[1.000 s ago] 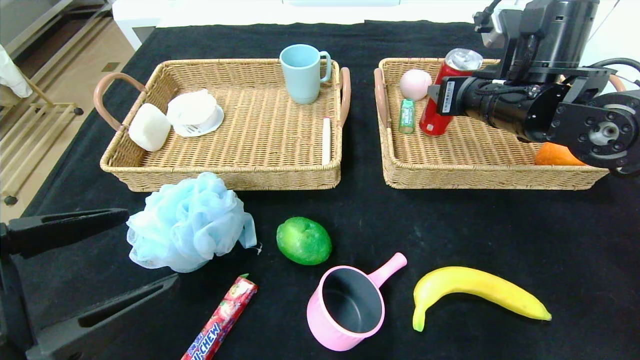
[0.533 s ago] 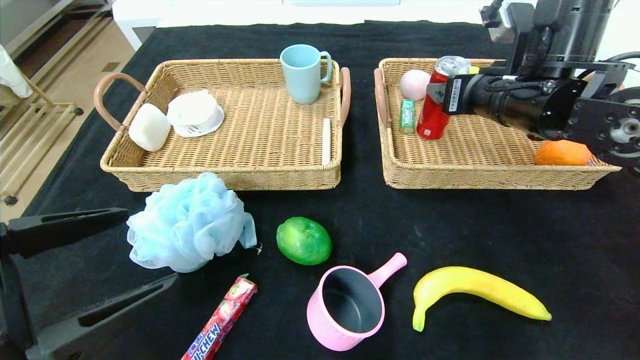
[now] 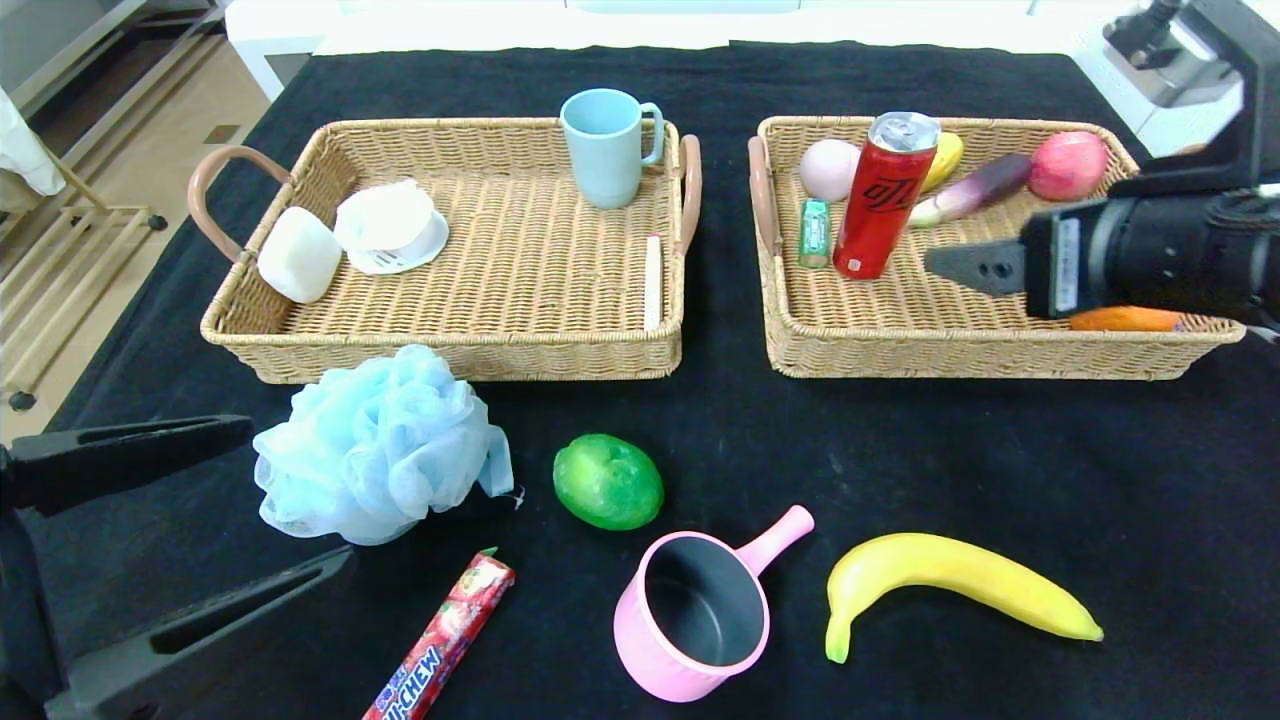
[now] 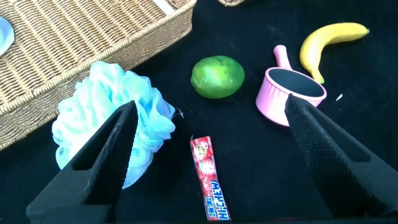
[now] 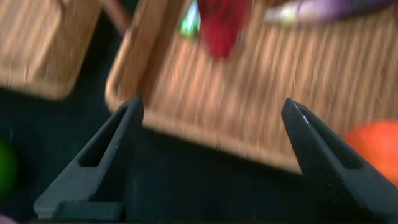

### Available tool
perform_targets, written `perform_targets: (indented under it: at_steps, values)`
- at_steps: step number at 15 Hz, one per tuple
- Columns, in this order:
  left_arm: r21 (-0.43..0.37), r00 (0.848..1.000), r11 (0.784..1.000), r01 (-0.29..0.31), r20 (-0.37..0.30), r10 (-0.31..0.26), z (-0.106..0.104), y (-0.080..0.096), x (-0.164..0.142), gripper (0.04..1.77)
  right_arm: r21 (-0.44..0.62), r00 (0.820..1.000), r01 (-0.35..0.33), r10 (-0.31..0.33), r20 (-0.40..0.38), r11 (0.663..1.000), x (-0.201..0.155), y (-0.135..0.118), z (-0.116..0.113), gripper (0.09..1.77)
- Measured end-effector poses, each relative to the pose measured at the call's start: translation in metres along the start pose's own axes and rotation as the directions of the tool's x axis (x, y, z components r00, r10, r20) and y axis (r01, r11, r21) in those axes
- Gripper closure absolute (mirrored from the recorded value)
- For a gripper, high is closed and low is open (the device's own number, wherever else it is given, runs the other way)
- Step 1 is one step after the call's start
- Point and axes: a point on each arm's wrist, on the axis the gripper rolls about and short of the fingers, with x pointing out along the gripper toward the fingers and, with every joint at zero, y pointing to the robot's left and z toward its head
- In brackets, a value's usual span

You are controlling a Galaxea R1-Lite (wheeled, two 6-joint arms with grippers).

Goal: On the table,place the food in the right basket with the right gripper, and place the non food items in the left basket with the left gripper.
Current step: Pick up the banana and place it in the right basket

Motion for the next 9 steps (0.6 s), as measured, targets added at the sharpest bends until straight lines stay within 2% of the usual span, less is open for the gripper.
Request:
perform_targets:
  at_steps: [2, 4, 7, 9]
  values:
    - [0.0, 1.0, 1.0, 0.001, -0.001, -0.001, 0.0, 0.0, 0.0, 0.09, -0.06, 0.988, -0.048, 0.039, -0.146, 0.997, -0.037, -0.006, -0.016, 0.21]
    - [-0.001, 1.0, 1.0, 0.003, -0.009, -0.003, -0.002, 0.0, 0.001, 0.09, -0.112, 0.956, -0.139, 0.103, -0.276, 0.984, -0.069, -0.013, -0.034, 0.2]
    - [-0.003, 1.0, 1.0, 0.005, -0.021, -0.005, -0.004, 0.0, 0.003, 0.09, -0.208, 0.918, -0.227, 0.137, -0.373, 0.951, -0.086, -0.016, -0.065, 0.18]
    - [-0.004, 1.0, 1.0, 0.008, -0.025, -0.008, -0.005, 0.0, 0.004, 0.09, -0.298, 0.887, -0.294, 0.143, -0.44, 0.908, -0.086, -0.015, -0.086, 0.18]
